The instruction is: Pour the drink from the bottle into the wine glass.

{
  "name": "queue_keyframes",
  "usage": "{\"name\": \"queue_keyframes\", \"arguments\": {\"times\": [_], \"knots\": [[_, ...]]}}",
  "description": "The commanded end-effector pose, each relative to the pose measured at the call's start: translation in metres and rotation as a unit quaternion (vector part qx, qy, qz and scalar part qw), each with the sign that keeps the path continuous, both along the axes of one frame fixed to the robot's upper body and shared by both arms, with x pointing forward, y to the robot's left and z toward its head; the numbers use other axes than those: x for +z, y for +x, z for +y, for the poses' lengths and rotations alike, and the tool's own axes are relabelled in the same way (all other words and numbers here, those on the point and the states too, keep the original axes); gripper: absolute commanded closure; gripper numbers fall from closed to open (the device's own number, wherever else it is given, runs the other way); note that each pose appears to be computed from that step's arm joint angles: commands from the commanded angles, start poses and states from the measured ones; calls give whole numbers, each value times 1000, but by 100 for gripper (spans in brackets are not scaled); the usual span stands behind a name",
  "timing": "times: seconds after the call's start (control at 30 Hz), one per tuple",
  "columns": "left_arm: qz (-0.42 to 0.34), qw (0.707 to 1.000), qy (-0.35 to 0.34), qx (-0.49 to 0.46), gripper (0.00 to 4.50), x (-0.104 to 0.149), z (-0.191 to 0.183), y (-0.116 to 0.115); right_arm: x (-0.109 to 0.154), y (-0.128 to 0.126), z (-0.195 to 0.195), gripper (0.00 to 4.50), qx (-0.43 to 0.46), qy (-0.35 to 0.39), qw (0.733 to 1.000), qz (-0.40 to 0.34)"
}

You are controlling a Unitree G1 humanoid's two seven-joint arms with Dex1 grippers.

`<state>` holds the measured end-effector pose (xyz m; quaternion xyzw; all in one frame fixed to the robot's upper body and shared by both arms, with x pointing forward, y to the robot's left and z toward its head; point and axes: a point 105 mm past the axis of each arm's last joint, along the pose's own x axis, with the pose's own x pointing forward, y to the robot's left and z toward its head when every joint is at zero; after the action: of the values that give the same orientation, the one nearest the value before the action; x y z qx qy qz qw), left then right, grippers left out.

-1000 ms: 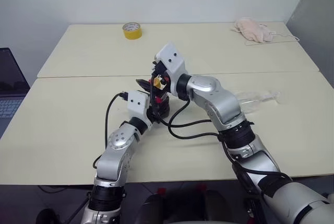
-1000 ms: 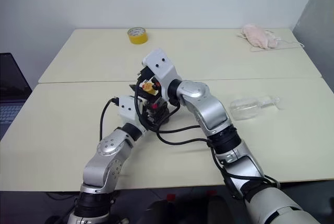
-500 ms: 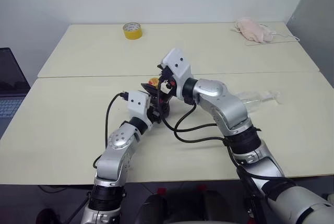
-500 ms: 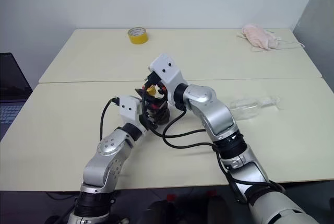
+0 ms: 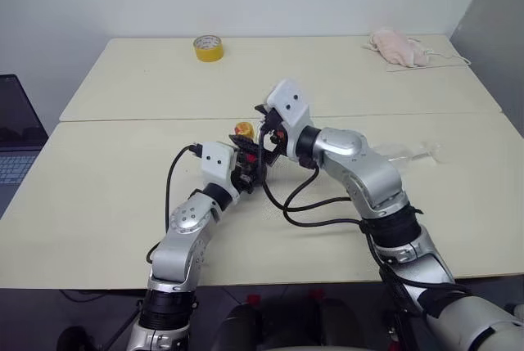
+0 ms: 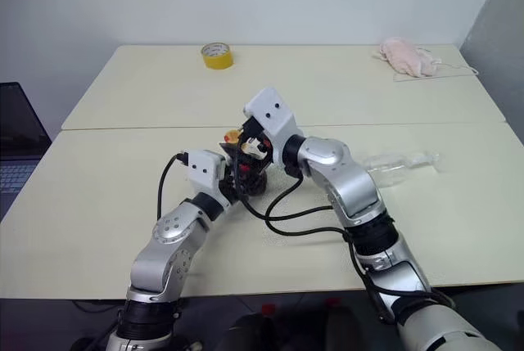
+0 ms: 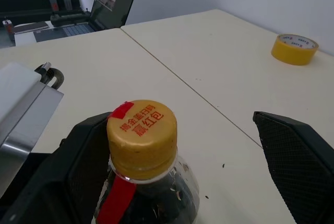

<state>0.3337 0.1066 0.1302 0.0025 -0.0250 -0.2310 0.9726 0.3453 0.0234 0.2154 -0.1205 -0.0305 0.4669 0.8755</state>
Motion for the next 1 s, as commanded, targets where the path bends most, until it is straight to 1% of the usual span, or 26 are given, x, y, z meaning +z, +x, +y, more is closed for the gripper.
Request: {"name": "queue_keyframes", "arguments": {"times": [0.03,0.17,0.27,0.33,0.47,0.57,0.67,1.0], "knots": [[-23,1000,0,-1,189,10,1,-1,6,3,-15,3,-20,6,1000,-9],[-22,1000,0,-2,189,10,1,-1,10,-5,-14,3,3,22,1000,0],[-22,1000,1,-3,189,9,0,-1,20,-20,-3,3,42,34,999,-5],[-22,1000,1,-3,189,10,0,0,24,-23,3,3,50,40,998,-6],[-23,1000,1,-3,189,10,-1,0,24,-18,10,3,39,42,998,-3],[-24,1000,1,-2,189,10,0,-1,22,-6,7,3,18,45,999,1],[-23,1000,1,-1,189,10,1,-1,24,0,8,3,10,48,999,1],[-21,1000,8,-3,189,7,-1,-2,27,7,22,3,18,38,999,-9]]}}
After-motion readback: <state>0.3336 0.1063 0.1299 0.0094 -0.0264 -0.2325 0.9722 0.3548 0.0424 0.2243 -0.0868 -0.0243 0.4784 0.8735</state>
